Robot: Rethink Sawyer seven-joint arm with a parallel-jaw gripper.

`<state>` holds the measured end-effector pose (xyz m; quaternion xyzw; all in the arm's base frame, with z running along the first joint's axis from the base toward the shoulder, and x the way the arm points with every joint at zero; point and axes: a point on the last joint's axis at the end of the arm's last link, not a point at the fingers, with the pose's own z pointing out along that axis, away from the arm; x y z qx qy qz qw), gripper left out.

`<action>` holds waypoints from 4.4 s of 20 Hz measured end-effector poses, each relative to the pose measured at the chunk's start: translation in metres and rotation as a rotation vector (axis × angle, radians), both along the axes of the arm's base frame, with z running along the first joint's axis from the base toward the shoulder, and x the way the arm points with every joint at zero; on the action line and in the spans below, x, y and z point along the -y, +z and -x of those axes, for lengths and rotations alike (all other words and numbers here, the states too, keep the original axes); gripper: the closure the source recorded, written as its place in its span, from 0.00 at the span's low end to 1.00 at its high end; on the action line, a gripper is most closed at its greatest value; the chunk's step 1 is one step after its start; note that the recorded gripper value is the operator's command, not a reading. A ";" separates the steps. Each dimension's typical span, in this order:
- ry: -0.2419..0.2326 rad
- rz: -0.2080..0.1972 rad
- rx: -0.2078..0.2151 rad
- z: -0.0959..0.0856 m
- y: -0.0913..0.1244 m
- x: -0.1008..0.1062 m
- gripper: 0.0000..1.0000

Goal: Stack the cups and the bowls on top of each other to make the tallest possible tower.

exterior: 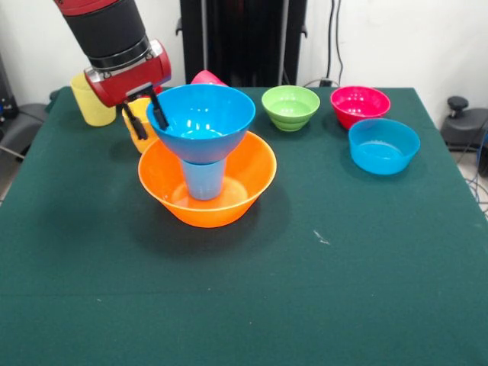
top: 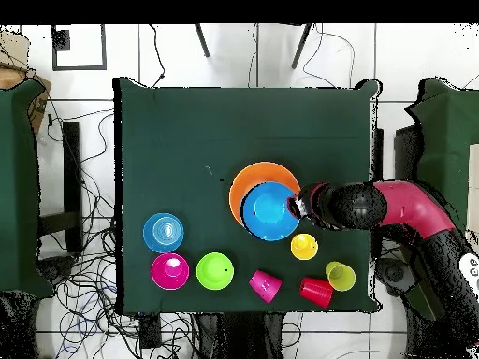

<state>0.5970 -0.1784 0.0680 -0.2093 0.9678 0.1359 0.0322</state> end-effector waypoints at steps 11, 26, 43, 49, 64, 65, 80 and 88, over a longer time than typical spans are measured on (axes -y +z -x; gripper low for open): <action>0.002 0.006 -0.001 0.001 -0.002 0.001 0.00; 0.008 0.016 -0.004 0.002 -0.003 0.001 0.00; 0.006 0.038 0.002 -0.002 0.008 0.004 0.00; -0.006 0.044 0.008 -0.006 0.019 0.008 0.00; -0.034 0.057 0.024 -0.016 0.049 0.013 0.00; -0.034 0.057 0.024 -0.016 0.049 0.013 0.00; -0.028 0.073 -0.010 -0.029 0.098 -0.006 0.00; 0.014 0.086 -0.014 -0.036 0.101 -0.034 0.00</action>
